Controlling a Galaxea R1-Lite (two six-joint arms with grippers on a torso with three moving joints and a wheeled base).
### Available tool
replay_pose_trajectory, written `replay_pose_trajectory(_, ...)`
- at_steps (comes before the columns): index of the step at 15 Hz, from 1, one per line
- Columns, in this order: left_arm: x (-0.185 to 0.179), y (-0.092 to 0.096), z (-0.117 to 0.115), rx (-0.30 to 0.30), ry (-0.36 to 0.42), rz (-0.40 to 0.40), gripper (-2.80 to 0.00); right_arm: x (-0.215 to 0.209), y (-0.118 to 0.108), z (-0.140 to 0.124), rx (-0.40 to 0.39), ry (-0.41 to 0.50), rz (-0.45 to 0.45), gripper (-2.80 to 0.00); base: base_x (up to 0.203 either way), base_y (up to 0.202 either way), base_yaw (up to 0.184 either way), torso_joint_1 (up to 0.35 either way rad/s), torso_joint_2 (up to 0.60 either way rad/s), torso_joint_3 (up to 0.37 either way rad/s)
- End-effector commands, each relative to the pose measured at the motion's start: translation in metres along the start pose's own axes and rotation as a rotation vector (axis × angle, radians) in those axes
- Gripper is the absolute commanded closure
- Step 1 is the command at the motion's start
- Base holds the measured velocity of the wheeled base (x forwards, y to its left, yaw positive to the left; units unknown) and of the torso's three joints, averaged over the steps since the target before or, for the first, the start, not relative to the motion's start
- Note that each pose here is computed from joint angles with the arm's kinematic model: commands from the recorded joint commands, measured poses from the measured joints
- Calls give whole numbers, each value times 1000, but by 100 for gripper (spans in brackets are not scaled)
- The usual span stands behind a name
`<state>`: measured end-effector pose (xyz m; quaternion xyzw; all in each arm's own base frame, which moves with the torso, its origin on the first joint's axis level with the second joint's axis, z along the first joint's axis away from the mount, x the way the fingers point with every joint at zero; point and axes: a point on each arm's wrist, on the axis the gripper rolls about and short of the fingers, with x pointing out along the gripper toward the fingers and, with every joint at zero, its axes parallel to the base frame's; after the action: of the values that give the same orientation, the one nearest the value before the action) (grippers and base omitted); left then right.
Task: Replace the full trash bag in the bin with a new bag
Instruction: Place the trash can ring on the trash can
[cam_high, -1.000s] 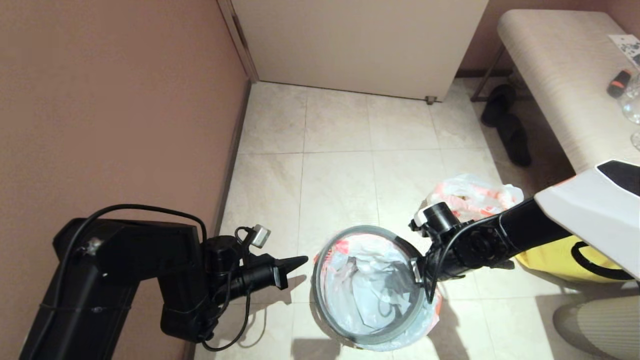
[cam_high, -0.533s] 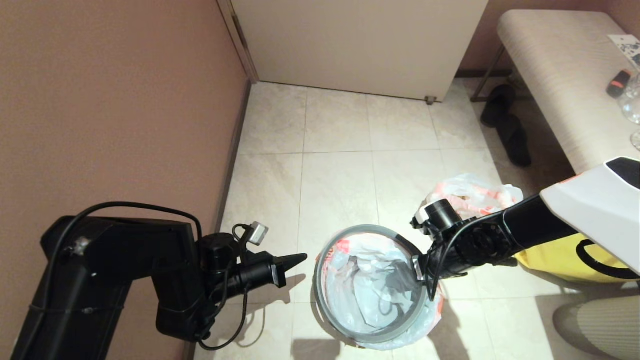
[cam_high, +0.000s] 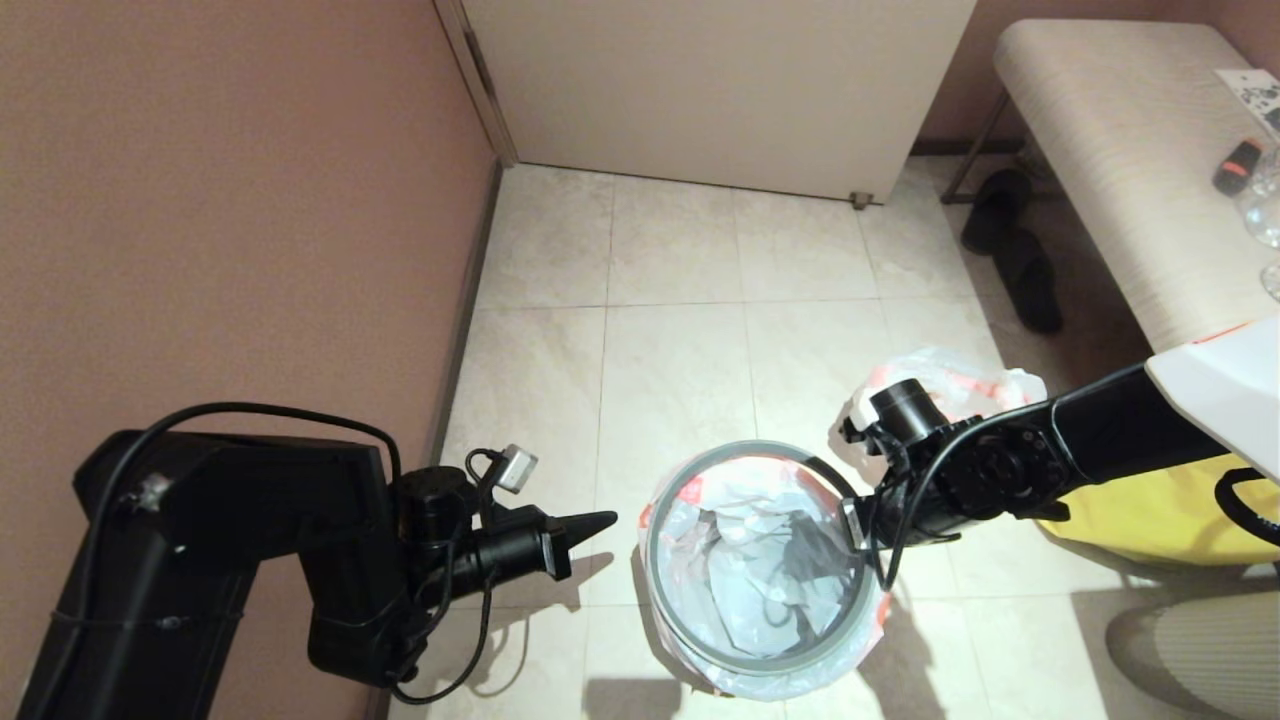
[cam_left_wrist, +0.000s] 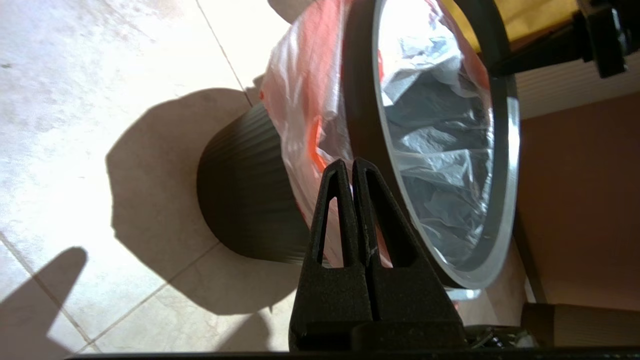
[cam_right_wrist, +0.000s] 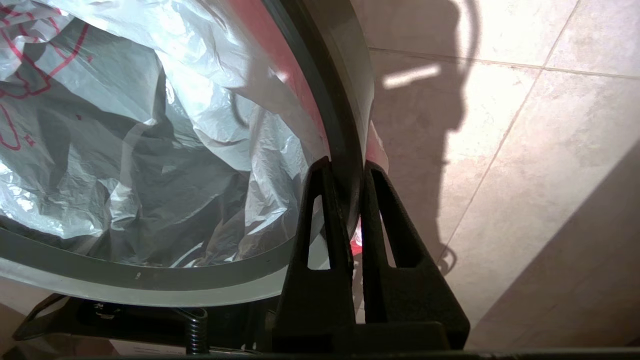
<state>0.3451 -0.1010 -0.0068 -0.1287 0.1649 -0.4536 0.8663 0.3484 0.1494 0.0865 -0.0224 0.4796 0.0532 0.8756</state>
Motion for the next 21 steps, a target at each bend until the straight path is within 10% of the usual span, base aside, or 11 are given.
replay_pose_trajectory(1, -1, -2, 6, 32, -35, -13, 0, -6, 0, 2, 7, -10, 19, 0, 0, 0, 0, 0, 0, 0)
replay_pose_trajectory(21, 23, -48, 9, -19, 85, -10, 0, 7, -9, -11, 14, 30, -10, 0, 0, 0, 0, 0, 0, 0)
